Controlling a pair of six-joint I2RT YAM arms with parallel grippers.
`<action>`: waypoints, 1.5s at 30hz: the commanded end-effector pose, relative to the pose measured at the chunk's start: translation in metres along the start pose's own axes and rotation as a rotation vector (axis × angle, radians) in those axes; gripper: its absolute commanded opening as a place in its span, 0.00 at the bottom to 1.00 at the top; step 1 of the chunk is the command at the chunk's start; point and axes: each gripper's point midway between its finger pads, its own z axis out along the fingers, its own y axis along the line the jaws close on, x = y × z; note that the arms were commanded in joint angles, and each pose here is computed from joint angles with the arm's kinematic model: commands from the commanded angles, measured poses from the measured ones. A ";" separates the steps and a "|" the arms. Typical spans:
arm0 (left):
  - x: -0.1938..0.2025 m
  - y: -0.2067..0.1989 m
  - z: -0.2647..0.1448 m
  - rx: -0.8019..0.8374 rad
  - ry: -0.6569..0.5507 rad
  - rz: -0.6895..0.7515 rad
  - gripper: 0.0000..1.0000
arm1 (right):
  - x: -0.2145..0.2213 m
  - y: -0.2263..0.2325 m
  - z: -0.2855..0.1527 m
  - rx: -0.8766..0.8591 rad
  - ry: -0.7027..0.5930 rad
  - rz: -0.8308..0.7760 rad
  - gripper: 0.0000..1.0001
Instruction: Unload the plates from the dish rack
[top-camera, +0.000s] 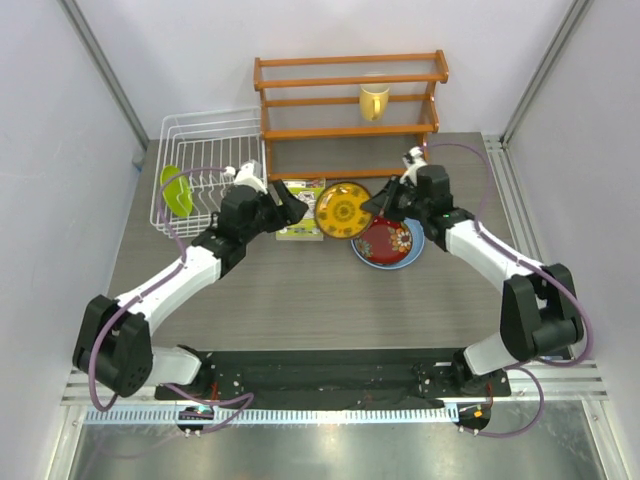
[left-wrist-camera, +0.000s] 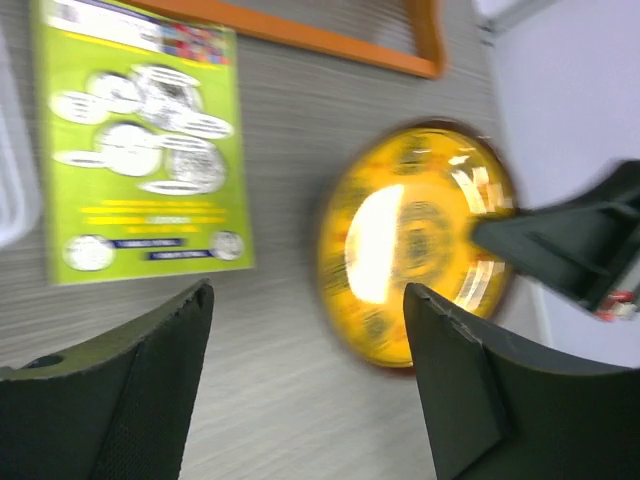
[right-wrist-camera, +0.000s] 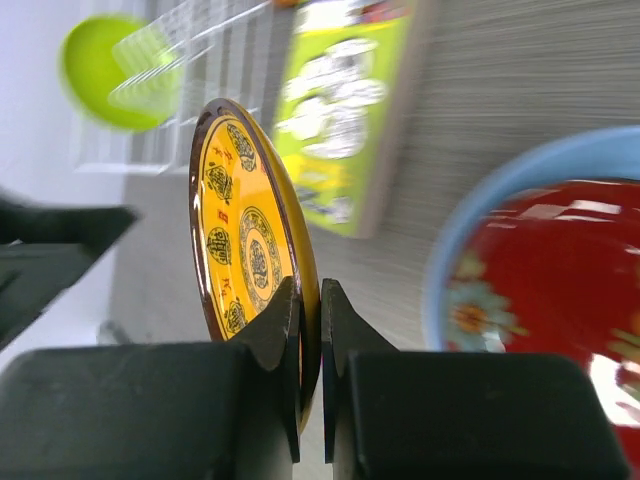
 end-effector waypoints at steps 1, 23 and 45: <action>-0.047 0.024 -0.026 -0.197 -0.165 0.143 0.78 | -0.036 -0.053 -0.048 0.224 -0.130 -0.016 0.01; -0.137 0.165 -0.120 -0.913 -0.408 0.320 0.98 | 0.019 -0.156 -0.050 0.415 0.107 0.047 0.12; -0.177 0.249 -0.110 -1.115 -0.385 0.270 1.00 | -0.039 -0.154 -0.099 0.637 -0.038 -0.115 0.83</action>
